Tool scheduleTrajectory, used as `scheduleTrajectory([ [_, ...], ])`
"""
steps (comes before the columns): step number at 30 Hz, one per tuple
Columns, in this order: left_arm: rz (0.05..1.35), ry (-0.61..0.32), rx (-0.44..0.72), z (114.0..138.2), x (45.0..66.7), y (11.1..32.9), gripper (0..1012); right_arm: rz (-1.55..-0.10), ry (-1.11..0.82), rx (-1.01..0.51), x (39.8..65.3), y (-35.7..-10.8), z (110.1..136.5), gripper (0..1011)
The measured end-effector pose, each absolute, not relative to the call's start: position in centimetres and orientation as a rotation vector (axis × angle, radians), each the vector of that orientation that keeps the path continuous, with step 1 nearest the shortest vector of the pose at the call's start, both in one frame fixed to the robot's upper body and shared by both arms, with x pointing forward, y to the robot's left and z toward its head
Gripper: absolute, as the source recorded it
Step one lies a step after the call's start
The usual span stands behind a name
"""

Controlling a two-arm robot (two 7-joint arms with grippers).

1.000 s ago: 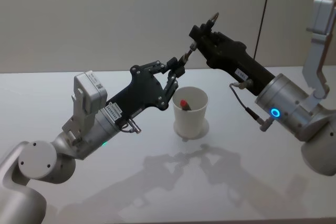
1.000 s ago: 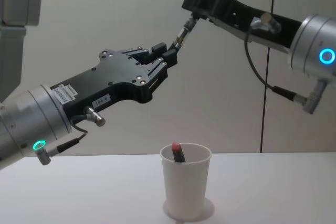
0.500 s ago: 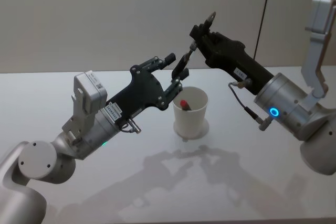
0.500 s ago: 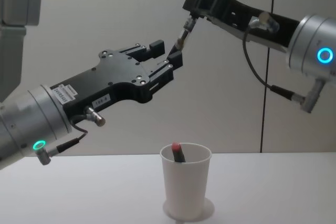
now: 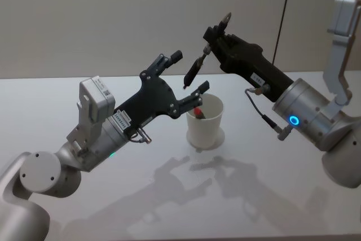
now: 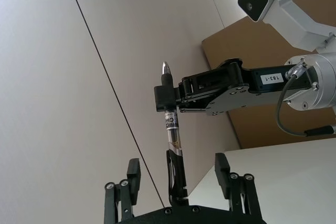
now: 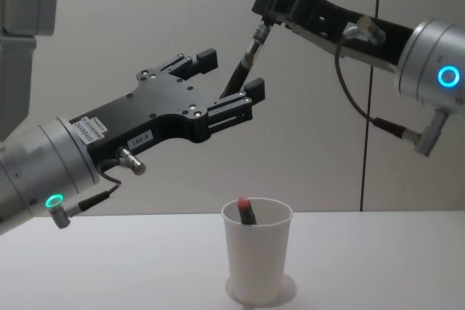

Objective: Place the pen into the pen holder.

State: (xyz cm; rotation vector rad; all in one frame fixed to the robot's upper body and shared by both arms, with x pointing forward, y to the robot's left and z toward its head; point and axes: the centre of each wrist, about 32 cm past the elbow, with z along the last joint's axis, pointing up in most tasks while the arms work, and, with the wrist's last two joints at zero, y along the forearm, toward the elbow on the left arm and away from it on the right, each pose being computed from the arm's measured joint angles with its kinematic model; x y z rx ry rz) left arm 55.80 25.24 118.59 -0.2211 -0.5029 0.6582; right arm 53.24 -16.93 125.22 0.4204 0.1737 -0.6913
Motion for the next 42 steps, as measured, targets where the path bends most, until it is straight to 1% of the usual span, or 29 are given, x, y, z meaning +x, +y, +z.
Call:
scheduleTrajectory([
  [6, 0.658, -0.503, -0.221, 118.59, 55.8, 25.24, 1003, -0.691, 0.174, 0.421, 53.25, -16.93, 125.23, 132],
  [27, 0.658, -0.503, -0.221, 118.59, 55.8, 25.24, 1003, -0.699, 0.17, 0.423, 53.23, -16.88, 125.23, 131],
  [42, 0.658, -0.503, -0.221, 118.59, 55.8, 25.25, 1003, -0.794, 0.11, 0.421, 53.2, -16.22, 124.94, 131],
])
